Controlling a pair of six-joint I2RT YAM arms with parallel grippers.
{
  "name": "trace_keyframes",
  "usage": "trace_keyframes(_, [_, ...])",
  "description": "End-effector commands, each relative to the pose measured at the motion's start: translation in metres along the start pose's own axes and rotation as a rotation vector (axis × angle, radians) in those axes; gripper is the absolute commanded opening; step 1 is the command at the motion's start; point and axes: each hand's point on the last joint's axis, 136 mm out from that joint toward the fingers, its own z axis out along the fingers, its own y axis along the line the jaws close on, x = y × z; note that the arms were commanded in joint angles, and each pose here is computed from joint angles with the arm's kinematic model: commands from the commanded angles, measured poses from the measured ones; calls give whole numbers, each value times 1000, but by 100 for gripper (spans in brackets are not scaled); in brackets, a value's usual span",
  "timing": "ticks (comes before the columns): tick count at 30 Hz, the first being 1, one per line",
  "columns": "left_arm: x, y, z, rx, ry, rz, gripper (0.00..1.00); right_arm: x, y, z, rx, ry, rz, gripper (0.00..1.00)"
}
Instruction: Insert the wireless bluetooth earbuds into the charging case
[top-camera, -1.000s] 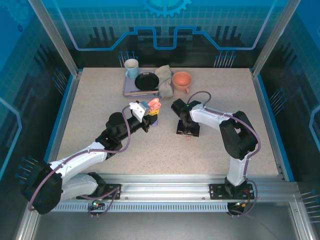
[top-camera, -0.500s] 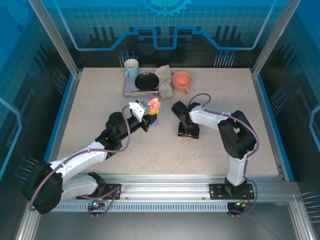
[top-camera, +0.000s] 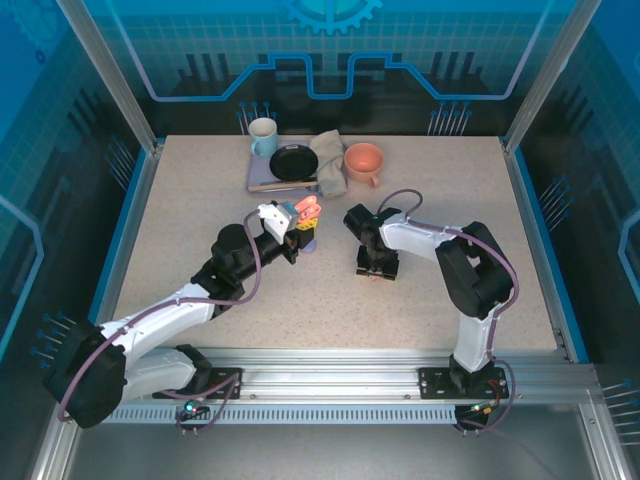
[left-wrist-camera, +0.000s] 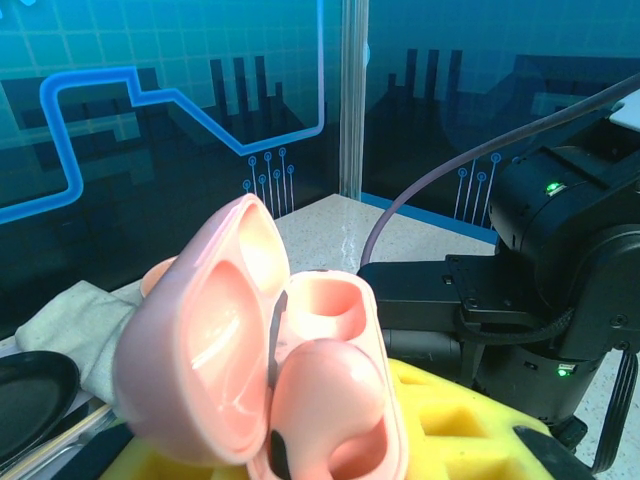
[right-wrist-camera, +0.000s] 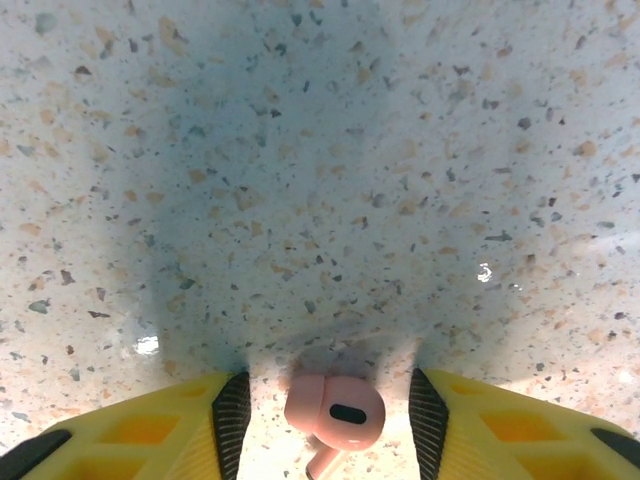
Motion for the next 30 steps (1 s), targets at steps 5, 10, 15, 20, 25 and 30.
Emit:
trace_keyframes(5, [-6, 2, 0, 0, -38, -16, 0, 2, -22, 6, 59, 5, 37, 47])
trace_keyframes(10, [-5, 3, 1, 0, -37, -20, 0, -2, -29, 3, 59, -8, 57, 46])
trace_keyframes(15, [-6, 2, 1, 3, -39, -21, 0, -4, -31, 1, 46, -13, 63, 46])
trace_keyframes(20, [-5, 2, 2, 3, -37, -25, 0, -2, -28, 4, 38, 0, 58, 45])
trace_keyframes(25, [-6, 3, 2, 2, -38, -23, 0, 2, -26, 5, 42, 10, 61, 44])
trace_keyframes(30, [-5, 2, 2, 2, -37, -23, 0, 6, -26, 5, 59, 23, 82, 42])
